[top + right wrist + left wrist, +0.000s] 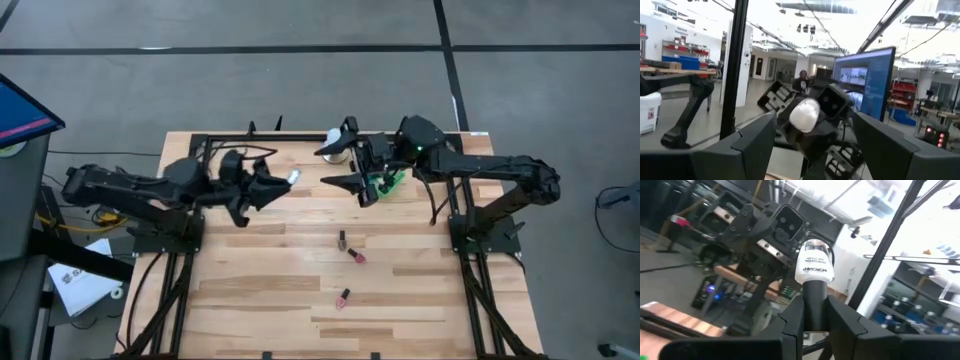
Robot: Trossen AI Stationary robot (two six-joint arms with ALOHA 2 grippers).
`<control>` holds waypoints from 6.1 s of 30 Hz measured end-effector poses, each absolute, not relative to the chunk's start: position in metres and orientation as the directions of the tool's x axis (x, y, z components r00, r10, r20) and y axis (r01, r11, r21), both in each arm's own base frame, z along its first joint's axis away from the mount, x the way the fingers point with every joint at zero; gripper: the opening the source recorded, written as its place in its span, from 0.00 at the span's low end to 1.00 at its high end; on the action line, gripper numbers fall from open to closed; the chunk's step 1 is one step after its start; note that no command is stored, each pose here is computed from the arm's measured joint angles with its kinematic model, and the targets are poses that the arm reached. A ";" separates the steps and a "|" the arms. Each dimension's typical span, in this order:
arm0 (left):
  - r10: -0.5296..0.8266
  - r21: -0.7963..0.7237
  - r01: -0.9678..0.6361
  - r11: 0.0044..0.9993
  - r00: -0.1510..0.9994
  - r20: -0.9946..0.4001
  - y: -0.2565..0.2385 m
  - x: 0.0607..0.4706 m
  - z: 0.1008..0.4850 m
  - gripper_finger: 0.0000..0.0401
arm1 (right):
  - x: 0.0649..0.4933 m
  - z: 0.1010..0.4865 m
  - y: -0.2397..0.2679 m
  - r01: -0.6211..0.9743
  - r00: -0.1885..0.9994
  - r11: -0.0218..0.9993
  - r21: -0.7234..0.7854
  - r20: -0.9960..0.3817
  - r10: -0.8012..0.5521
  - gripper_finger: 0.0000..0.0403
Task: Pick & Place Nail Polish
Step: Put the white nail polish bottle into the green bin, then put the red nail polish bottle into the green bin
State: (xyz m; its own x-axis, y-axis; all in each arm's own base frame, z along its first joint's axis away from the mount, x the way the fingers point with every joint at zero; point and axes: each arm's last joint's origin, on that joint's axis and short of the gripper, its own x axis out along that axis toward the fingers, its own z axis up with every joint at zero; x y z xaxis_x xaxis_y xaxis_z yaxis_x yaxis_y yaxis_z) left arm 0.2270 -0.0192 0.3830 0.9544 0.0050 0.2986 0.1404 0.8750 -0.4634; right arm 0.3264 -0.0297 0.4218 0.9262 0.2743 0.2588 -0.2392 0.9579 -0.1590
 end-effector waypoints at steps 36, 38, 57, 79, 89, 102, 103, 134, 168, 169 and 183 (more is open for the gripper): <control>-0.157 -0.504 0.345 0.792 0.912 0.379 -0.004 0.285 0.353 0.13 | 0.329 0.412 -0.016 -0.412 0.891 0.906 -0.096 0.166 0.422 0.45; -0.160 -0.503 0.348 0.791 0.912 0.378 -0.004 0.285 0.353 0.13 | 0.329 0.411 -0.016 -0.411 0.893 0.907 -0.092 0.159 0.421 0.37; -0.172 -0.523 0.367 0.770 0.907 0.383 -0.005 0.284 0.354 0.15 | 0.329 0.411 -0.014 -0.424 0.893 0.905 -0.032 0.153 0.424 0.14; -0.119 -0.532 0.326 0.781 0.915 0.386 -0.001 0.284 0.354 0.28 | 0.277 0.442 -0.057 -0.127 0.975 0.990 -0.064 0.176 0.136 0.13; -0.081 -0.572 0.309 0.760 0.918 0.388 0.005 0.284 0.355 0.29 | 0.226 0.442 -0.079 0.251 0.967 0.967 -0.042 -0.039 -0.253 0.13; -0.081 -0.571 0.307 0.762 0.919 0.387 0.005 0.285 0.354 0.30 | 0.235 0.368 -0.117 0.549 0.686 0.832 0.077 -0.611 -0.396 0.13; -0.081 -0.571 0.307 0.762 0.919 0.386 0.005 0.285 0.354 0.30 | 0.239 0.362 -0.118 0.551 0.666 0.831 0.073 -0.639 -0.385 0.13; 0.033 -0.556 0.163 0.815 0.945 0.325 0.020 0.208 0.353 0.29 | 0.238 0.305 -0.143 0.567 0.363 0.823 -0.025 -0.890 -0.277 0.12; 0.231 -0.632 -0.006 0.775 0.933 0.275 0.022 0.171 0.302 0.29 | 0.233 0.239 -0.150 0.635 0.323 0.772 -0.014 -0.903 -0.282 0.33; 0.231 -0.632 -0.006 0.775 0.933 0.275 0.022 0.171 0.302 0.29 | 0.233 0.239 -0.150 0.634 0.324 0.773 -0.014 -0.903 -0.282 0.36; 0.231 -0.632 -0.006 0.775 0.933 0.275 0.022 0.171 0.302 0.29 | 0.248 0.289 -0.158 0.600 0.468 0.800 -0.001 -0.810 -0.353 0.53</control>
State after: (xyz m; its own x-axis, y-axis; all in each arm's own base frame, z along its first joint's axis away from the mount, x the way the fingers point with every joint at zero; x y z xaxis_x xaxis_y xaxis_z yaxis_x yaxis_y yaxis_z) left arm 0.1707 0.0216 0.3017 0.9331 0.2314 0.2751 -0.0060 0.7753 -0.6315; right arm 0.2478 -0.1578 0.2894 0.4679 -0.3526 -0.8104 0.6002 0.7998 -0.0015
